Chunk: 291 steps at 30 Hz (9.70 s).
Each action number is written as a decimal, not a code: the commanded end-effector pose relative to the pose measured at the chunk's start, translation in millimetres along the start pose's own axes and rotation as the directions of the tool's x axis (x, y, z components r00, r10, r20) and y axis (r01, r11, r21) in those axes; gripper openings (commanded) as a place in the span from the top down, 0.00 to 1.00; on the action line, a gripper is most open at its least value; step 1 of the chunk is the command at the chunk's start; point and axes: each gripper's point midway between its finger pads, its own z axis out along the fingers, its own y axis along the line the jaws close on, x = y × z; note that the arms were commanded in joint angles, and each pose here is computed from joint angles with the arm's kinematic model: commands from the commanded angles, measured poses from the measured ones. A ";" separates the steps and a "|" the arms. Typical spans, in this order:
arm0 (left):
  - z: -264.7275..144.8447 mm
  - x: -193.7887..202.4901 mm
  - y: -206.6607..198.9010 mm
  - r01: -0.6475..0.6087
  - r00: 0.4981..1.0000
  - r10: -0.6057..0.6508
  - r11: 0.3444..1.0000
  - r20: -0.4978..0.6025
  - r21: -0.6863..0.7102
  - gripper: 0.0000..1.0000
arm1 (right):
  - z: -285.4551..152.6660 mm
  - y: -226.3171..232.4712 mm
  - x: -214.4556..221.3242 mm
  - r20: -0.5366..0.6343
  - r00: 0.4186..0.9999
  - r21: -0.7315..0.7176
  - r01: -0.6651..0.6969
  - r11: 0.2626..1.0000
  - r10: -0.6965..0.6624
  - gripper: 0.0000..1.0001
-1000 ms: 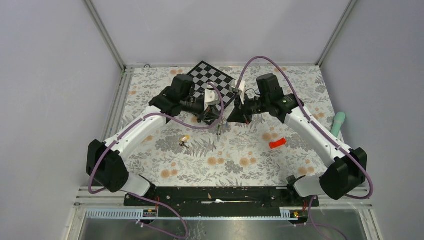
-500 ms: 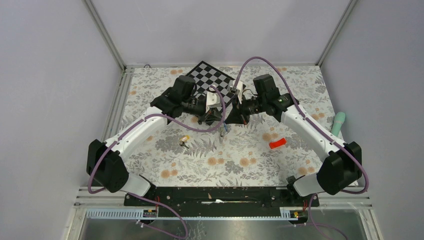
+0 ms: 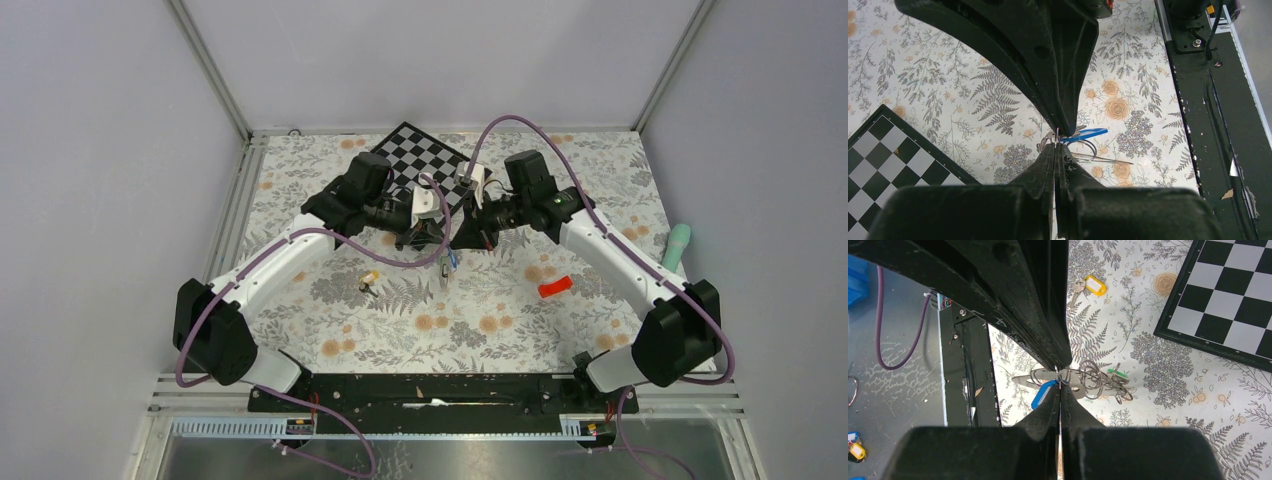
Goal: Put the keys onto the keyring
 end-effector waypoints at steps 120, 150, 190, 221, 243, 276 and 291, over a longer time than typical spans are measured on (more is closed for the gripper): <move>2.7 -35.9 6.8 0.111 0.967 -0.128 0.990 0.220 0.089 0.62 | -38.9 13.5 -5.2 -0.118 0.959 0.073 0.267 0.961 -0.257 1.00; 32.6 -37.3 -4.9 0.120 0.960 -0.155 0.980 0.234 0.160 0.88 | -33.9 12.4 0.6 -0.120 0.966 0.078 0.241 0.967 -0.231 1.00; -11.3 -69.7 -30.2 0.295 0.775 -0.376 0.926 0.508 0.236 1.00 | -52.1 34.0 -40.6 0.127 0.980 -0.022 0.160 0.987 -0.156 0.58; -8.1 -65.8 -25.4 0.323 0.765 -0.398 0.917 0.506 0.232 1.00 | -35.5 39.8 -28.1 0.127 0.982 -0.104 0.152 0.983 -0.138 0.70; -4.5 -54.7 -14.7 0.293 0.822 -0.342 0.940 0.455 0.176 0.99 | -43.7 36.6 -22.5 0.045 0.980 -0.019 0.196 0.980 -0.195 1.00; 33.1 -20.5 -25.3 0.179 0.942 -0.241 0.949 0.233 0.258 0.73 | -29.2 26.6 3.9 -0.200 0.961 0.076 0.208 0.975 -0.189 1.00; 25.3 -32.6 -30.5 0.211 0.911 -0.292 0.937 0.291 0.277 1.00 | -32.8 23.7 7.6 -0.178 0.962 0.125 0.231 0.965 -0.207 0.73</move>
